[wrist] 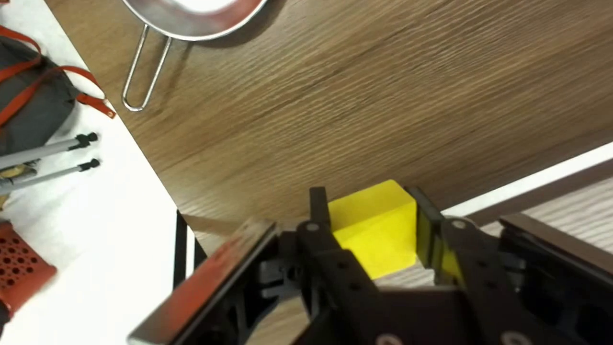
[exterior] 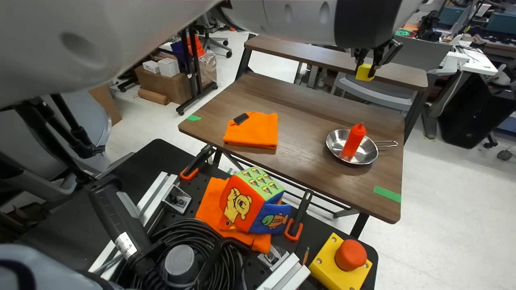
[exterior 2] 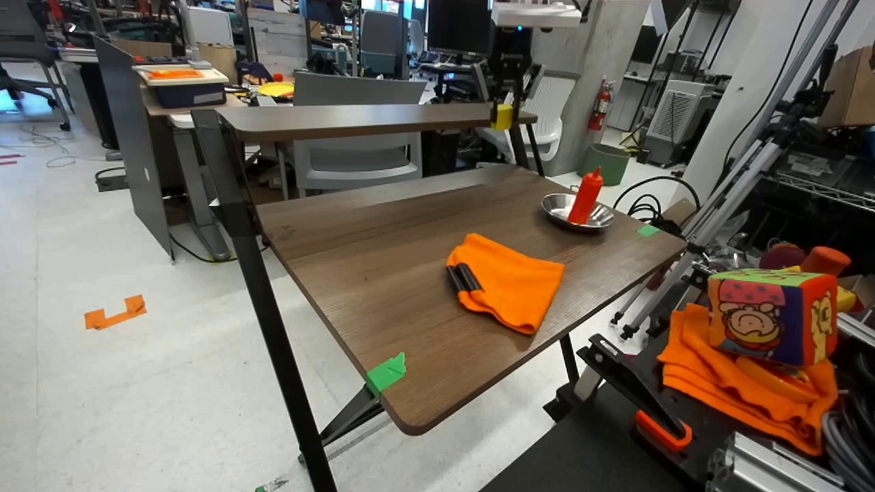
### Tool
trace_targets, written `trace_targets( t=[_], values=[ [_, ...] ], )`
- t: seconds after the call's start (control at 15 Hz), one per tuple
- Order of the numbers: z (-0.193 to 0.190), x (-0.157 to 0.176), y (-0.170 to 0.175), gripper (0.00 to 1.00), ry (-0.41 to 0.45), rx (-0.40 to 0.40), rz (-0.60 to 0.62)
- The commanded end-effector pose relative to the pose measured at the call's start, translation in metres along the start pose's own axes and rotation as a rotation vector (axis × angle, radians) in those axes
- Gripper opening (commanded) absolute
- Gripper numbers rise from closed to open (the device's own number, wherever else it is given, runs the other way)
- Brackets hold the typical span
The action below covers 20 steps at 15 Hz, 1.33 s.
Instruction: Move the yellow object to the left
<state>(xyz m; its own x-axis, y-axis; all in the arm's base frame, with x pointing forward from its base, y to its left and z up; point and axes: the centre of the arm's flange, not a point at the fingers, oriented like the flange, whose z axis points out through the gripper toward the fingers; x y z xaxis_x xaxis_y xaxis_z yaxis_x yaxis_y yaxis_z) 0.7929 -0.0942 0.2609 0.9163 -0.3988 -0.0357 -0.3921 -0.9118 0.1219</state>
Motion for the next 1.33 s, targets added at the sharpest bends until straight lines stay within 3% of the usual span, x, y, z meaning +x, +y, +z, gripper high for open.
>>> trace_targets(
  t=[0.0,0.53,1.0,1.27],
  values=[
    [-0.025,-0.07,-0.012,0.17,-0.042,0.029,-0.171],
    [-0.022,-0.114,-0.038,0.17,-0.17,-0.036,-0.417],
    [-0.005,-0.131,-0.052,0.17,-0.221,-0.088,-0.437],
    [0.005,-0.139,-0.057,0.17,-0.323,-0.095,-0.409]
  ],
)
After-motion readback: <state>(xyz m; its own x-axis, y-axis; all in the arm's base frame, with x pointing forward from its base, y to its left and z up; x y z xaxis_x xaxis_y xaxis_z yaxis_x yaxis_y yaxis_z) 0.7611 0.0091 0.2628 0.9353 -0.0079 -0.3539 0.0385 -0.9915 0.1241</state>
